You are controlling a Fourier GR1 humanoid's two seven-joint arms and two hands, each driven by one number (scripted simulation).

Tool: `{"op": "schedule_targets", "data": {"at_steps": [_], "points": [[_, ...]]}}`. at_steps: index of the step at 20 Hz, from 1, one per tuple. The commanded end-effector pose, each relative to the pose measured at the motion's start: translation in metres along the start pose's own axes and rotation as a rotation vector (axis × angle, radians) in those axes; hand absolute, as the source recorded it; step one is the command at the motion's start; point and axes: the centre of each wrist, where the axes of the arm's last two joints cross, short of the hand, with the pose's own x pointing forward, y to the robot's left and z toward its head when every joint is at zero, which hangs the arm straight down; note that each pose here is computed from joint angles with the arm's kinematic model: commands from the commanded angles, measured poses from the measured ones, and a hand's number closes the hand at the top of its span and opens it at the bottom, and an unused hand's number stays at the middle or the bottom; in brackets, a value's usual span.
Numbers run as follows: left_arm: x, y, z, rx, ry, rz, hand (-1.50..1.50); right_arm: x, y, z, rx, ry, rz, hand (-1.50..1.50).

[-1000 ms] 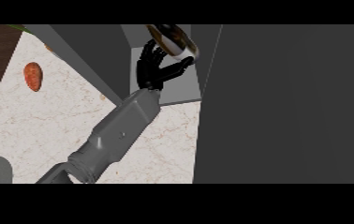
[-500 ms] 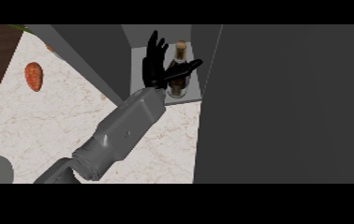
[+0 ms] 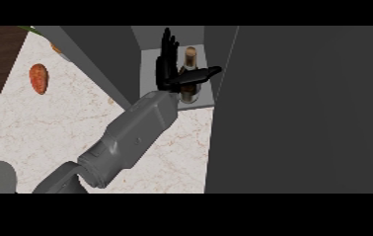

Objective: Pick up the wine, place it into the cabinet and close the cabinet

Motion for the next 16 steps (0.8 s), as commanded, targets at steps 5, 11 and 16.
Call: {"op": "schedule_targets", "data": {"at_steps": [5,11,16], "points": [[-0.008,-0.002,0.013,-0.017,-0.058,0.035,-1.50,-0.006,-0.006,-0.001,-0.030,0.018,-0.007,-1.50],[-0.013,-0.005,0.025,-0.062,-0.031,0.086,-1.50,0.012,0.000,0.003,-0.022,0.008,-0.002,-1.50],[-0.015,-0.009,0.034,-0.117,-0.024,0.125,-1.50,0.000,0.001,0.001,-0.037,0.032,0.004,-1.50]]}}
